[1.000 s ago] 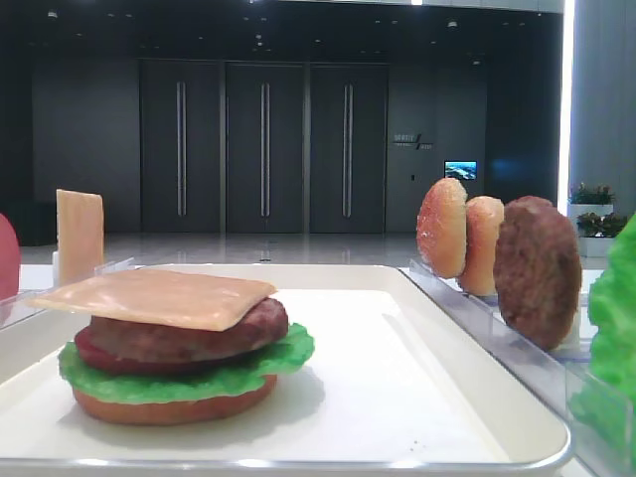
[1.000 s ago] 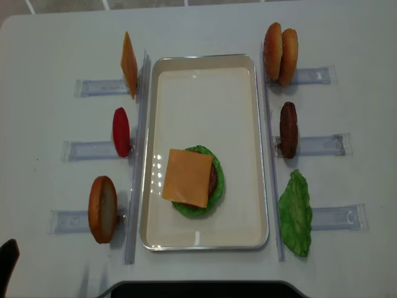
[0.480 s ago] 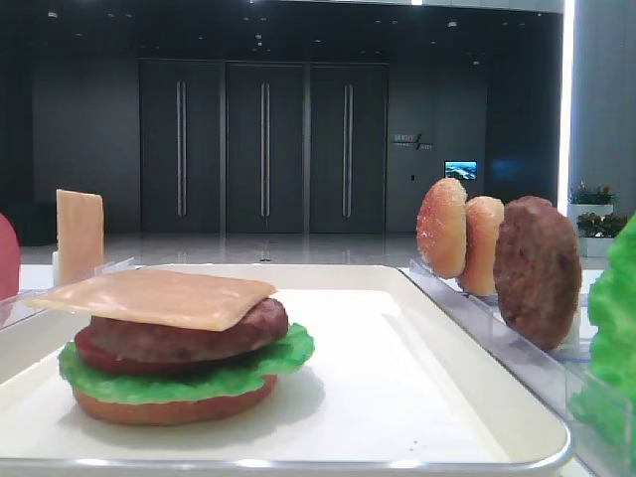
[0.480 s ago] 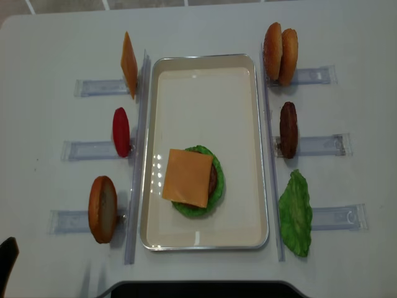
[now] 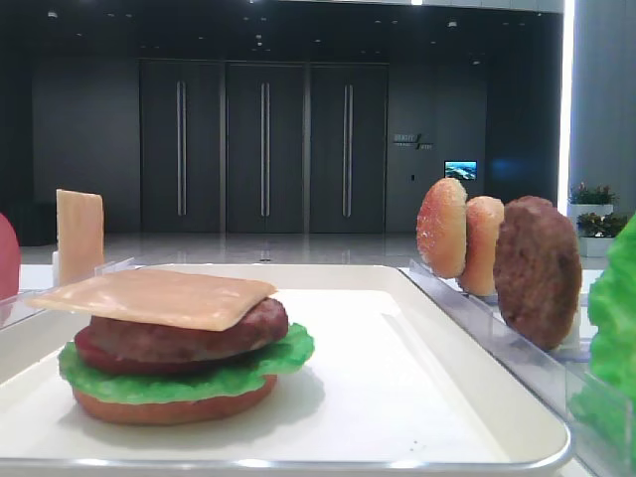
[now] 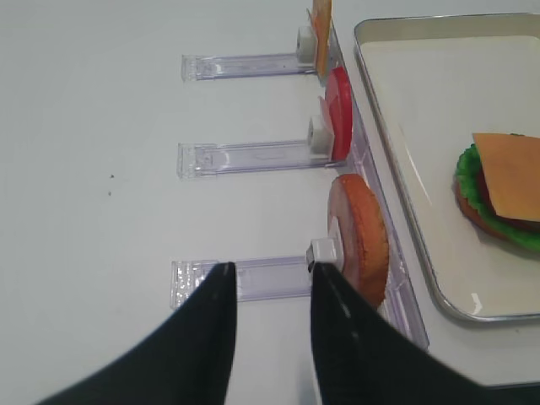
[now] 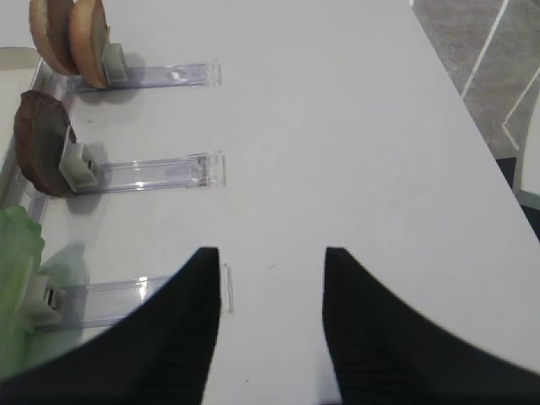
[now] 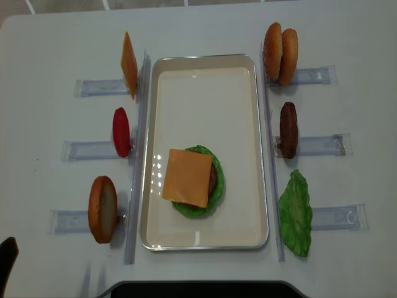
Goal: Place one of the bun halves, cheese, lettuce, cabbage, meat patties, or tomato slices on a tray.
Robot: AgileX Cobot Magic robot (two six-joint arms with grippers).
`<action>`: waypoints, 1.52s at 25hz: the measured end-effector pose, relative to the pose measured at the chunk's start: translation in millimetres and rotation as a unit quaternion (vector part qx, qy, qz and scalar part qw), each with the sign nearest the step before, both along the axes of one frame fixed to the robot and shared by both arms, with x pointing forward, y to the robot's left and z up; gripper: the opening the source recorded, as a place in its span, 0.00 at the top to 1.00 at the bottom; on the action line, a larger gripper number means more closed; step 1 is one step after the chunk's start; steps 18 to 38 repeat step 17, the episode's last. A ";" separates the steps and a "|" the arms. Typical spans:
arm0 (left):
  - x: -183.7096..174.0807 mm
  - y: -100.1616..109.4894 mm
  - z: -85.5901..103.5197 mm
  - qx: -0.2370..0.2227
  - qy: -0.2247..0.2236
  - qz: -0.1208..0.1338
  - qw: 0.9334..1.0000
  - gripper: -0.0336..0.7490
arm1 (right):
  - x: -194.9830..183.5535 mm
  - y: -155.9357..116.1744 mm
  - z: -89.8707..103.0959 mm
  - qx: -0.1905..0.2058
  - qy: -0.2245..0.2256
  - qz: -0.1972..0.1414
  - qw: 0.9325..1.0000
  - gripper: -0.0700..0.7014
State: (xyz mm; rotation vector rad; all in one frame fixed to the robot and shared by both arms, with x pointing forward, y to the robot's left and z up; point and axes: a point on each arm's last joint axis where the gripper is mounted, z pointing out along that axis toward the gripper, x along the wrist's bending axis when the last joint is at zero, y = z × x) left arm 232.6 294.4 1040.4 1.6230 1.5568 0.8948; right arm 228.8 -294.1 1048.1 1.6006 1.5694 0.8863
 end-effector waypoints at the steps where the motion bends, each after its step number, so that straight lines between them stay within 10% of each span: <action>1: 0.0 0.0 0.0 0.000 0.000 0.000 1.000 0.66 | 0.0 0.0 0.0 0.000 0.000 0.000 1.000 0.54; 38: 0.0 0.0 0.0 -0.001 0.000 0.001 1.000 0.66 | 0.0 0.0 0.0 0.000 0.000 0.000 1.000 0.54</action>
